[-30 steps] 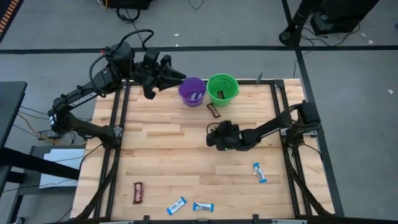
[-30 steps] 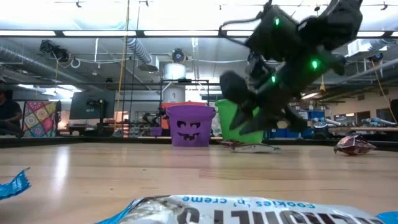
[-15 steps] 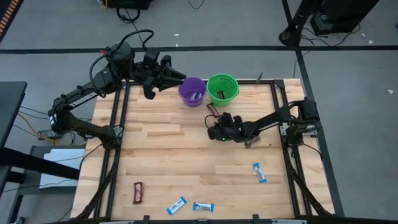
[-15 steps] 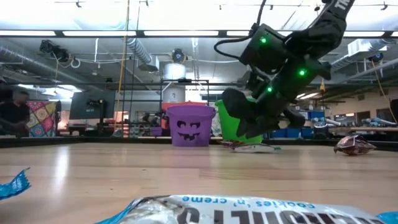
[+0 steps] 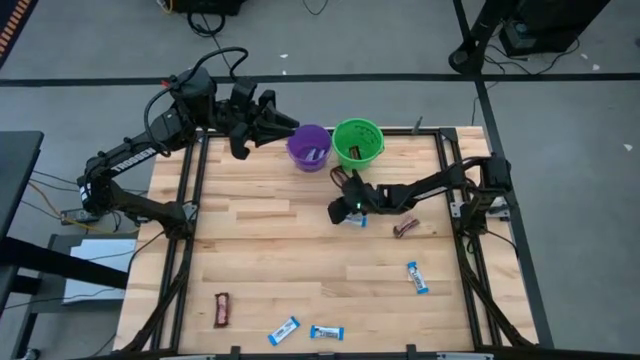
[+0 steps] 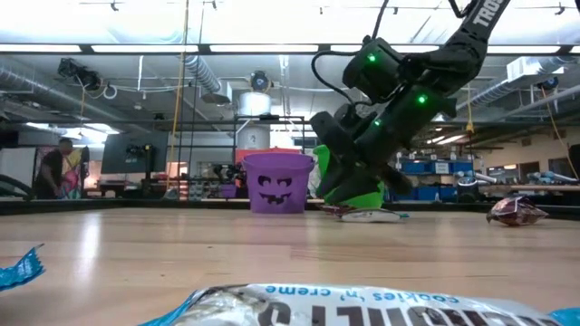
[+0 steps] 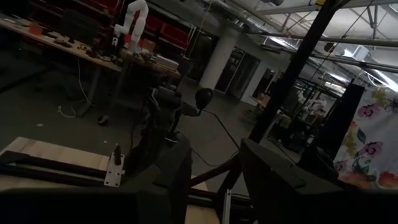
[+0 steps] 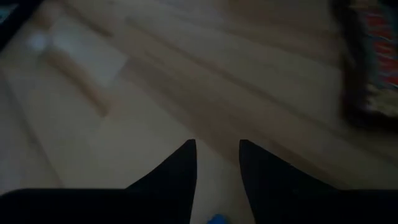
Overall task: Sort candy by brand, put in halloween buckets
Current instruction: Put the brown chocolate bar into the green bucket
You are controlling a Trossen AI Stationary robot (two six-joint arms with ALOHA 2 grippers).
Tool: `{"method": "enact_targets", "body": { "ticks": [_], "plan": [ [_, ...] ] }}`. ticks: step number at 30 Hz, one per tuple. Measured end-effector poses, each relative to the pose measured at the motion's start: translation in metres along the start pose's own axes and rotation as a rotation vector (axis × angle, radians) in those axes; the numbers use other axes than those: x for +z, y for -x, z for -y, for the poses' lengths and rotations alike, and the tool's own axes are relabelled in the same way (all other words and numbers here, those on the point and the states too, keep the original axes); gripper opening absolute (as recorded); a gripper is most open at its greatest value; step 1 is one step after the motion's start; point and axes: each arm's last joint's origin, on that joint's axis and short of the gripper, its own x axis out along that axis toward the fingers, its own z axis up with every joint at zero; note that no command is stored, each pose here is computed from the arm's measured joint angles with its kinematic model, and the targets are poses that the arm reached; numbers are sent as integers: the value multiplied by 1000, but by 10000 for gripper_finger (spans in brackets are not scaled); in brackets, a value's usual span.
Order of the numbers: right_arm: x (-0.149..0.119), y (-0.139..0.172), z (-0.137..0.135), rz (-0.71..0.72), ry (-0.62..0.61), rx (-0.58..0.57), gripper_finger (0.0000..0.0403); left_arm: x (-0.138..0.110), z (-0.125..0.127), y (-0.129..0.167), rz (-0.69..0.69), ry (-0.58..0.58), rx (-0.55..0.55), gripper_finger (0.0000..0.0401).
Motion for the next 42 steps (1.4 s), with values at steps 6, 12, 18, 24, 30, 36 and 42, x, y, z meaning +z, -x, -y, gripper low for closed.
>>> {"method": "enact_targets", "body": {
  "ticks": [6,12,18,24,30,36,42],
  "plan": [
    [2,-1,0,-27,-41,42,132,0,0,0,-2,1,-4,142],
    [3,0,3,46,-95,-41,131,0,0,0,-2,1,-5,142],
    [2,0,2,45,-86,-45,139,0,0,0,-2,3,-5,142],
    [-2,18,-13,64,-81,-12,162,0,0,0,-2,6,-5,142],
    [-6,34,-6,39,-11,-163,185,0,0,0,-3,5,-6,142],
    [3,29,3,67,27,-210,222,0,0,0,-3,2,-6,142],
    [13,23,15,107,36,-275,252,0,0,0,-3,6,-6,142]
  ]
}}
